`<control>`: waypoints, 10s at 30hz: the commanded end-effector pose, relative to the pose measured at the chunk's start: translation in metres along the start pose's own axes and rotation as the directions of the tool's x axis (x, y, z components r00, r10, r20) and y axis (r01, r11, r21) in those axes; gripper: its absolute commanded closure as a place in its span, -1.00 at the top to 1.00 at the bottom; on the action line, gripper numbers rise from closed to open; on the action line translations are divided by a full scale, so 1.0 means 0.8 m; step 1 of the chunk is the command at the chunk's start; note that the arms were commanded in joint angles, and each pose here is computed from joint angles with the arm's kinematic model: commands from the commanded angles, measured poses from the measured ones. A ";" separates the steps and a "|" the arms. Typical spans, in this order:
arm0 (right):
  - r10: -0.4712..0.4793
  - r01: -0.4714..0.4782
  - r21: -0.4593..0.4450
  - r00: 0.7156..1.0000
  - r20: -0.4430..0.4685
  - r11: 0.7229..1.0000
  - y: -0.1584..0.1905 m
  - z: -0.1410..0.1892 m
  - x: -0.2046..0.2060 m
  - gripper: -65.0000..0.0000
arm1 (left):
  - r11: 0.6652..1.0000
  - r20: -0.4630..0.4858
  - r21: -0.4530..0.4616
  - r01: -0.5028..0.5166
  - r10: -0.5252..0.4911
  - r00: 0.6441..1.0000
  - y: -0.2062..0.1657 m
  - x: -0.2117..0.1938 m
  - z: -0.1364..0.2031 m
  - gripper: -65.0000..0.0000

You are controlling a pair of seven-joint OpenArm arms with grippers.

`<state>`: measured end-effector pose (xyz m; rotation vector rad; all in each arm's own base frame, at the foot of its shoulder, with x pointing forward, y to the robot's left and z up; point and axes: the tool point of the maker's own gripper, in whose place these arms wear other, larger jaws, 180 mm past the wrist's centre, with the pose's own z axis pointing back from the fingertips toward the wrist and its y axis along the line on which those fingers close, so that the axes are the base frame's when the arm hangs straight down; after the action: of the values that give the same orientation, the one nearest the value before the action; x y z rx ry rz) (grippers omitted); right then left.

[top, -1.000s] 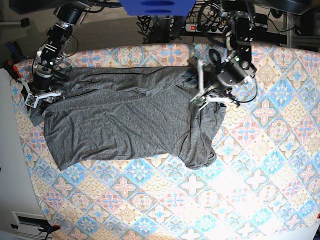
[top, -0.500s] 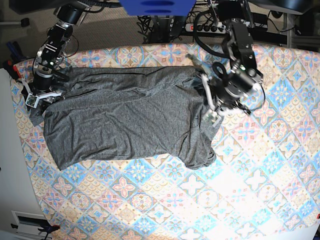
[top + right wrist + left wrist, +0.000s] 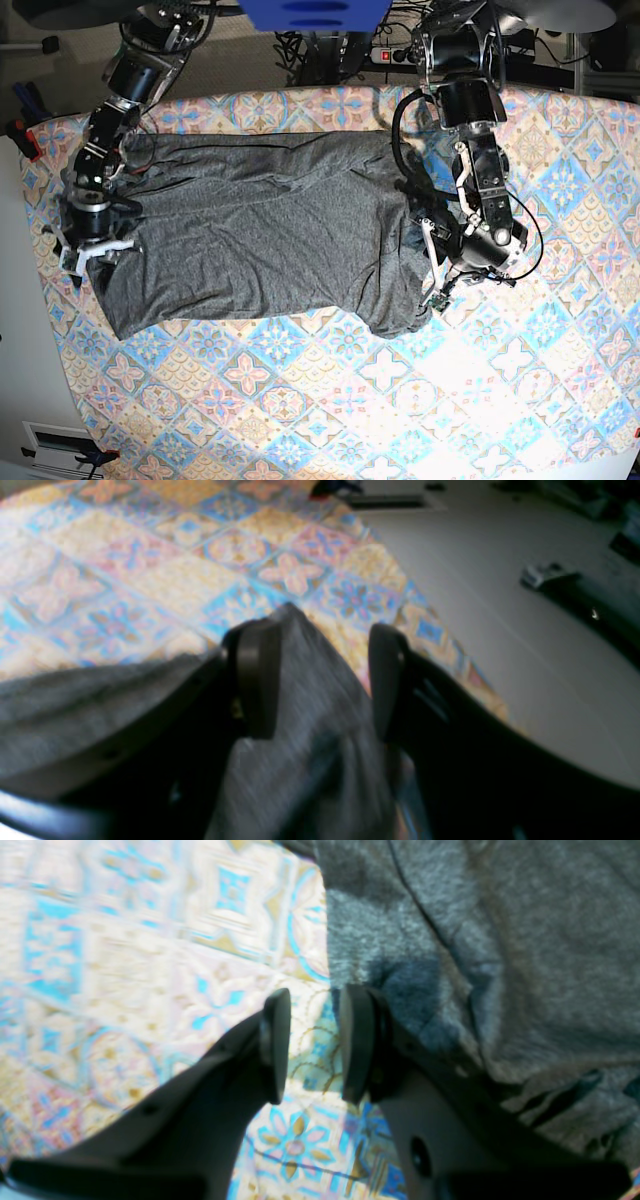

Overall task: Layout the t-shirt on the table in an organized manner, then fold the t-shirt properly
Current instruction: 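Release the shirt and move the left gripper to the shirt side, then grasp the shirt side edges with both grippers, then hold the shirt edges with both grippers and fold them inward, then fold the shirt lengthwise with both grippers toward the collar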

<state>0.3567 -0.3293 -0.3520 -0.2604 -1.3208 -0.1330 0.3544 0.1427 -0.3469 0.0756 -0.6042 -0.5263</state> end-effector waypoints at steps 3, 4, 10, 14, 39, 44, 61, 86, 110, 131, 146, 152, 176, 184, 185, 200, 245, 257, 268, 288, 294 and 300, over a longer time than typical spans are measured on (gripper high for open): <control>0.020 -0.020 -0.029 1.000 0.006 0.999 -0.019 -0.017 0.010 -0.16 | 1.000 0.022 0.004 0.004 -0.004 1.000 0.002 0.014 0.000 -0.47; 0.025 -0.025 -0.030 1.000 0.001 0.999 -0.023 -0.025 0.011 -0.16 | 1.000 0.009 -0.006 0.002 -0.002 1.000 -0.001 0.009 -0.004 -0.47; -0.010 0.007 -0.041 0.998 -0.066 0.999 -0.044 -0.061 -0.006 -0.16 | 0.999 -0.065 -0.049 -0.008 0.005 0.998 -0.019 -0.030 -0.018 -0.49; -0.026 0.019 -0.053 0.992 -0.126 0.998 -0.063 -0.070 -0.025 -0.16 | 0.998 -0.115 -0.058 -0.007 0.000 0.993 -0.027 -0.061 -0.020 -0.49; 0.059 -0.042 0.128 0.989 -0.136 0.991 -0.001 -0.133 -0.010 -0.16 | 0.999 -0.197 -0.054 0.004 -0.015 0.980 -0.045 -0.131 0.000 -0.49; 0.117 -0.091 0.177 0.983 -0.143 0.980 0.016 -0.132 -0.016 -0.17 | 1.000 -0.141 0.002 0.026 -0.026 0.990 -0.035 -0.115 0.025 -0.49; 0.168 -0.131 0.216 0.972 -0.162 0.967 0.028 -0.129 -0.027 -0.18 | 0.992 0.118 0.079 -0.093 0.084 0.989 0.055 0.052 0.023 -0.47; 0.185 -0.135 0.226 0.959 -0.216 0.965 0.023 -0.108 -0.065 -0.18 | 0.729 0.080 -0.446 -0.520 0.611 0.787 -0.009 0.063 -0.148 -0.05; 0.175 -0.127 0.224 0.961 -0.213 0.966 0.025 -0.110 -0.062 -1.00 | 0.815 0.037 -0.454 -0.361 0.422 0.906 -0.079 0.046 -0.155 -1.00; 0.134 -0.133 0.066 0.991 -0.010 0.989 -0.042 -0.090 0.013 -1.00 | 0.932 0.249 -0.283 -0.228 0.301 0.920 -0.043 0.094 -0.082 -1.00; 0.141 -0.138 0.056 0.989 -0.038 0.989 -0.037 -0.092 0.027 -0.72 | 0.942 0.214 -0.238 -0.237 0.289 0.933 -0.038 0.048 -0.080 -1.00; 0.173 -0.168 0.093 0.983 -0.058 0.981 -0.023 -0.095 0.022 0.13 | 0.948 0.193 -0.216 -0.235 0.277 0.941 -0.027 0.029 -0.081 -1.00; -0.208 0.238 0.209 0.966 -0.153 0.949 -0.021 -0.111 -0.024 0.12 | 0.956 0.217 -0.186 -0.227 0.265 0.940 -0.022 0.028 -0.069 -1.00; -0.090 0.150 0.296 0.974 -0.209 0.943 0.007 -0.106 -0.040 0.12 | 0.962 0.172 -0.163 -0.219 0.246 0.954 -0.018 0.020 -0.062 -1.00; -0.065 0.132 0.312 0.974 -0.218 0.941 0.012 -0.105 -0.043 0.11 | 0.963 0.174 -0.160 -0.218 0.245 0.954 -0.017 0.020 -0.061 -1.00; 0.015 0.074 0.363 0.972 -0.236 0.929 0.025 -0.101 -0.052 -1.00 | 0.961 0.191 -0.168 -0.220 0.251 0.949 -0.026 0.029 -0.056 -1.00; -0.042 0.055 0.135 0.995 -0.095 0.989 -0.040 -0.028 -0.011 -1.00 | 0.985 0.306 -0.006 0.171 -0.161 0.938 -0.062 0.063 0.037 -1.00; -0.084 0.084 0.053 0.996 0.004 0.995 -0.058 -0.009 0.020 -1.00 | 0.982 0.286 0.003 0.187 -0.180 0.941 -0.058 0.052 0.037 -1.00; -0.078 0.078 0.022 0.997 0.017 0.997 -0.059 0.019 0.015 -1.00 | 0.981 0.301 0.018 0.195 -0.192 0.934 -0.070 0.035 0.061 -1.00; -0.135 0.134 -0.084 0.991 -0.003 0.987 -0.075 0.072 -0.018 -1.00 | 0.982 0.207 -0.050 0.183 -0.169 0.964 -0.102 -0.029 0.058 -1.00; -0.192 0.187 -0.159 0.981 -0.011 0.969 -0.091 0.092 -0.038 -1.00 | 0.981 0.183 -0.069 0.180 -0.164 0.969 -0.110 -0.044 0.056 -1.00; -0.190 0.181 -0.169 0.981 -0.039 0.969 -0.094 0.103 -0.052 -1.00 | 0.981 0.163 -0.081 0.176 -0.161 0.973 -0.114 -0.055 0.054 -1.00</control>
<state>0.2442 -0.3730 -0.3856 -0.2429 -1.2110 -0.4113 0.2524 0.0880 -0.3618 -0.0151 -0.6972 -0.7340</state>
